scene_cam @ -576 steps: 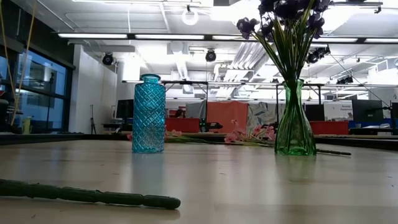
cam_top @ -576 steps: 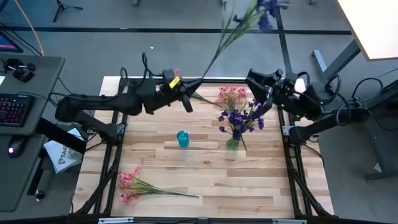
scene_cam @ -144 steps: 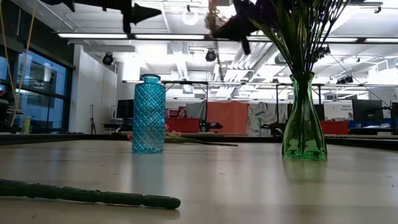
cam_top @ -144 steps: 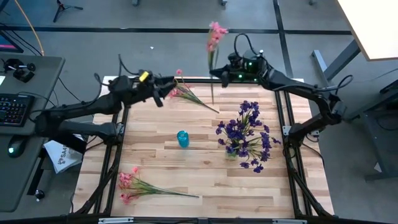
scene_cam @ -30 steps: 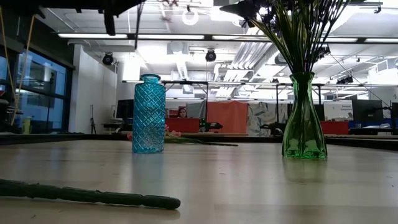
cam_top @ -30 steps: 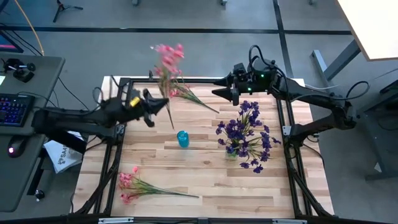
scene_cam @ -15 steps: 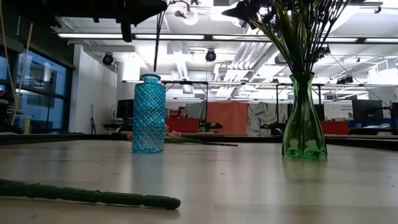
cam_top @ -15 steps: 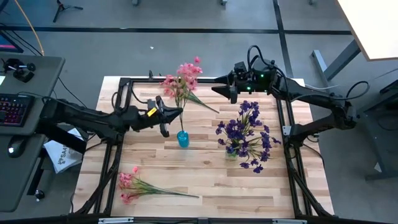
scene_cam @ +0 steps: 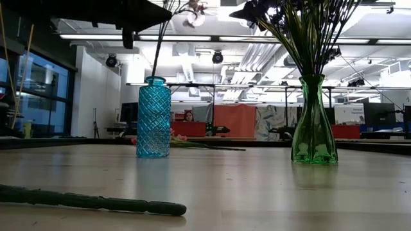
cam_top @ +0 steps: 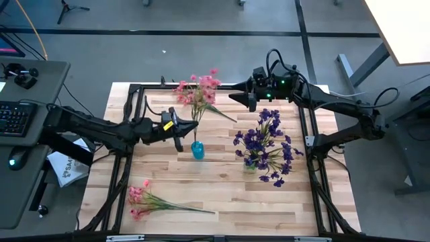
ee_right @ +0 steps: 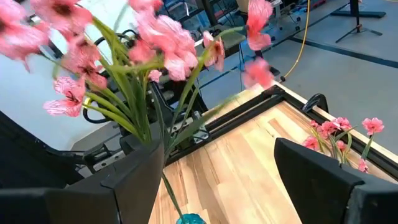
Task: Sort flowers into vase by color
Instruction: Put the top right pink flowers into the blue vase, then put the bottom pink flowers into the blue vase
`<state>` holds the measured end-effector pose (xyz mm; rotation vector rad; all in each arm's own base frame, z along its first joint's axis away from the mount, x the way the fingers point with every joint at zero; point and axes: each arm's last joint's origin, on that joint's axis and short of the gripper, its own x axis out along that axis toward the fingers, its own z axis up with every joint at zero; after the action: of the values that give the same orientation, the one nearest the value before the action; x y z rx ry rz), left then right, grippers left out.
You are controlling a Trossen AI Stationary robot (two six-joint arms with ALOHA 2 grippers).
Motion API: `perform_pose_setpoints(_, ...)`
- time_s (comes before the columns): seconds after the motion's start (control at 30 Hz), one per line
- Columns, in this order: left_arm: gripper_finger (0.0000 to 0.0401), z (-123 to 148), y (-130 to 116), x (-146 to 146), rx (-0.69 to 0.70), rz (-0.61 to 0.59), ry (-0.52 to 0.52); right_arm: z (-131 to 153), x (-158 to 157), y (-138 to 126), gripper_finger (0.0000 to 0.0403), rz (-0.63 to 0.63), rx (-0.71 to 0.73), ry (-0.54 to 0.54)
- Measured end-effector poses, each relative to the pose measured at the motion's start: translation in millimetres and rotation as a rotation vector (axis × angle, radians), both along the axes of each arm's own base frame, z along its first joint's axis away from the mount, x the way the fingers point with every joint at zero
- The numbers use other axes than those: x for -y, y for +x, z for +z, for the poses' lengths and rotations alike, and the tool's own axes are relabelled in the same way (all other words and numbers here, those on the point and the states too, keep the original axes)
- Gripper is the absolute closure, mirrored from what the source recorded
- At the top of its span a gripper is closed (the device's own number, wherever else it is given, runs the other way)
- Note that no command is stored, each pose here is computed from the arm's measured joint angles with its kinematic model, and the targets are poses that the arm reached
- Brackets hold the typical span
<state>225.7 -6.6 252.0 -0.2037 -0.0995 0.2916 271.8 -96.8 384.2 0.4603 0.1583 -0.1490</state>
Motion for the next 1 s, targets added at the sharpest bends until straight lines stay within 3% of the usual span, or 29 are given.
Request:
perform_pose_setpoints(0.37, 0.0379, -10.2, -0.4, -0.1, -0.082, 0.0, -0.028, 0.0, -0.1, 0.0, 0.0102, -0.002, 0.001, 0.012)
perform_pose_setpoints(0.53, 0.0326, -13.9, -6.3, -0.6, -0.169, 0.002, -0.006, 0.1, -1.2, 0.2, 0.0102, 0.027, 0.008, 0.061)
perform_pose_setpoints(0.7, 0.026, -13.4, -20.2, -1.5, -0.238, 0.001, -0.055, 0.2, -1.6, 0.3, 0.0102, 0.034, 0.011, 0.078)
perform_pose_setpoints(1.0, 0.0185, 8.7, -57.2, -2.0, -0.211, -0.078, -0.155, 4.8, -2.7, 1.0, 0.0102, 0.069, 0.061, 0.145)
